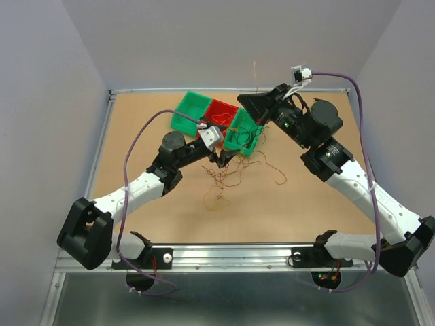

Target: Untangle the cables

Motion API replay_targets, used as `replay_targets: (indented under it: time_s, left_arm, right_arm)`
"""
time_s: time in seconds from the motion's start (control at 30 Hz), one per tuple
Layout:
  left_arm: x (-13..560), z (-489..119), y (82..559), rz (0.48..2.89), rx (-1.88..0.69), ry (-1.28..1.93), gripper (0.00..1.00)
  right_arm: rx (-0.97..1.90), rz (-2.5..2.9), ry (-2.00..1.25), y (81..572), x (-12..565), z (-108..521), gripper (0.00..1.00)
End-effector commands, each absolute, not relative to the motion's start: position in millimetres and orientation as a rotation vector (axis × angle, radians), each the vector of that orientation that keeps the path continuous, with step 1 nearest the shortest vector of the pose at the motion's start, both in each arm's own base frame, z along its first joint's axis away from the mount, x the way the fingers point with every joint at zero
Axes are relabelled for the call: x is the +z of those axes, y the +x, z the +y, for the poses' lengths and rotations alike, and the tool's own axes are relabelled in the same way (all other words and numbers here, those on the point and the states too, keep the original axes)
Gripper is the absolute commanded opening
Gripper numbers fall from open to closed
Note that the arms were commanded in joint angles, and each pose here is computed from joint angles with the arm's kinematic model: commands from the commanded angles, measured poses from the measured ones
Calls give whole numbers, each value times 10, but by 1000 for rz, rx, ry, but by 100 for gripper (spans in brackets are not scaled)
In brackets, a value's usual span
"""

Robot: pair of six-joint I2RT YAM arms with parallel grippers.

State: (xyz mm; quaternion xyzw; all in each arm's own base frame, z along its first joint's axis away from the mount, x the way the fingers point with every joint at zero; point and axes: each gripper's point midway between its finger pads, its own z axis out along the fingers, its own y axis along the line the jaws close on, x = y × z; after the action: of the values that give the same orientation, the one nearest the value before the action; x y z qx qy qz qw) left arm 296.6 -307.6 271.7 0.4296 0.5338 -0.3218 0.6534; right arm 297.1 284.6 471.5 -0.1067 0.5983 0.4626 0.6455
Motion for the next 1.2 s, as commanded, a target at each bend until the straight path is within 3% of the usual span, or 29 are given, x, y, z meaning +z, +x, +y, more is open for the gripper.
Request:
replay_targets:
  time_s: [0.0,0.07,0.13,0.57,0.63,0.67,0.73,0.77,0.97,1.17]
  left_arm:
    - [3084,-3056,3104,1138,-685,871,99]
    - [3078,-3069,3127,1138,-680,875,96]
    - [3009,-3084,3180,1157,-664,885,84]
    - [2982,-3143,3016,1117,-719,957,88]
    - [2973,-3146,3037,1119,-711,962,75]
    - [2958,-3157,3034,1120,-715,971,55]
    - [2910,-3194,3018,1131,-732,999,29]
    - [2910,-3201,3032,1142,-731,1003,0]
    - [3082,-2911,3309,1220,-654,803,0]
    - [3397,-2344,3543,1242,-693,550,0]
  right_arm:
    - [1134,1243,-266,2792,5090,2846,1]
    - [1137,1237,-268,2771,5109,2832,1]
    - [1144,1231,-270,2745,5133,2828,1]
    - [1186,1223,-280,2674,5176,2839,1]
    - [1196,1222,-287,2662,5180,2854,1]
    - [1199,1223,-289,2658,5178,2863,0]
    - [1193,1225,-278,2673,5172,2852,0]
    - [1186,1226,-273,2686,5164,2841,1]
    - [1007,1286,26,3087,4967,2479,1]
    - [833,1522,242,3521,4022,2399,1]
